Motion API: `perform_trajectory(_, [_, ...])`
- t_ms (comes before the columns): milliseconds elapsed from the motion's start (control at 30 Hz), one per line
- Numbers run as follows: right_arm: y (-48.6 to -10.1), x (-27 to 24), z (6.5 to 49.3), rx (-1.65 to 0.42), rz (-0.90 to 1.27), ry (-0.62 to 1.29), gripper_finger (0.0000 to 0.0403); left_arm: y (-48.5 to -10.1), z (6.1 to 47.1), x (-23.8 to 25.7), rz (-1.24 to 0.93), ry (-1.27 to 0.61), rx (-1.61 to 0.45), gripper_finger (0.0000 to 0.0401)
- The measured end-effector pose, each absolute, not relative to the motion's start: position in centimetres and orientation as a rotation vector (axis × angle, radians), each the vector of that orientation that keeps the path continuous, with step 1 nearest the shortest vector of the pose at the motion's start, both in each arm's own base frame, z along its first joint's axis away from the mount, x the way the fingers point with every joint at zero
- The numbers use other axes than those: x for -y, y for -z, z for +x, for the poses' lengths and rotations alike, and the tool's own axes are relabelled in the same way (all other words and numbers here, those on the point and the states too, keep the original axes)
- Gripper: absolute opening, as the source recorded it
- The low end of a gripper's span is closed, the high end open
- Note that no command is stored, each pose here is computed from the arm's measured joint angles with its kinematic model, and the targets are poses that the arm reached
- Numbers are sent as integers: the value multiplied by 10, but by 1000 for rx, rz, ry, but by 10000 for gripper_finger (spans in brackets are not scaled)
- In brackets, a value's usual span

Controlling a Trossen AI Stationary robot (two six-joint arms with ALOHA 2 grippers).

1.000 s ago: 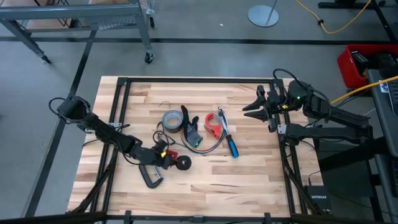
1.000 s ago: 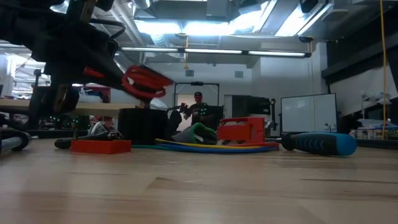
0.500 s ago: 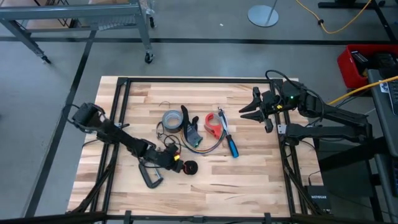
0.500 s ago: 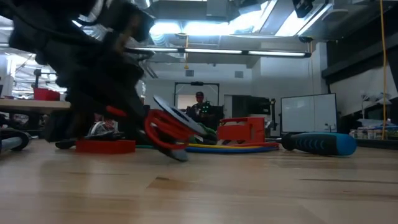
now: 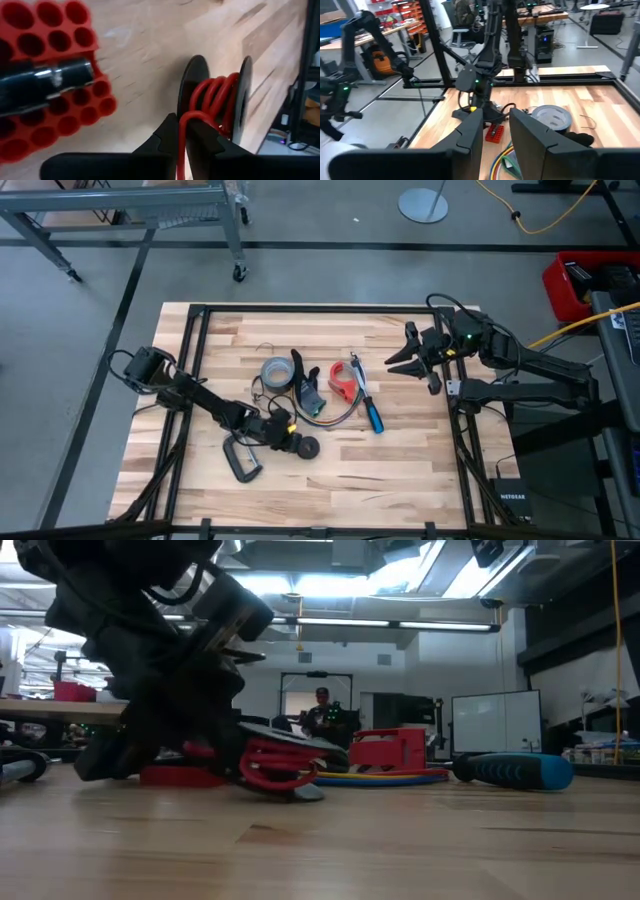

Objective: Coil cords
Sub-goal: Coil the red wire cable onto the black spool

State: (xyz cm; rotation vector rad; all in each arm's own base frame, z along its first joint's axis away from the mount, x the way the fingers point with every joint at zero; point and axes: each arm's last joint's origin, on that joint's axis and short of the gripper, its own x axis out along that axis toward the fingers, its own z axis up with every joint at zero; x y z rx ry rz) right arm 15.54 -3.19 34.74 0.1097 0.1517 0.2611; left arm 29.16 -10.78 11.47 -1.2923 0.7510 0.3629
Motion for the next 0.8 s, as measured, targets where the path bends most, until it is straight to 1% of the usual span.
perform_trajectory(267, [-347, 31, 155, -152, 111, -284, 99, -113, 290, 108, -1254, -357, -766, 60])
perform_trajectory(500, [-347, 31, 155, -152, 112, -295, 99, -112, 289, 109, -1279, -346, -814, 101])
perform_trajectory(633, [-347, 31, 155, -153, 113, -303, 99, -112, 289, 111, -1295, -298, -869, 104])
perform_trajectory(800, [-347, 31, 155, -159, 117, -310, 99, -112, 287, 114, -1302, -214, -969, 92])
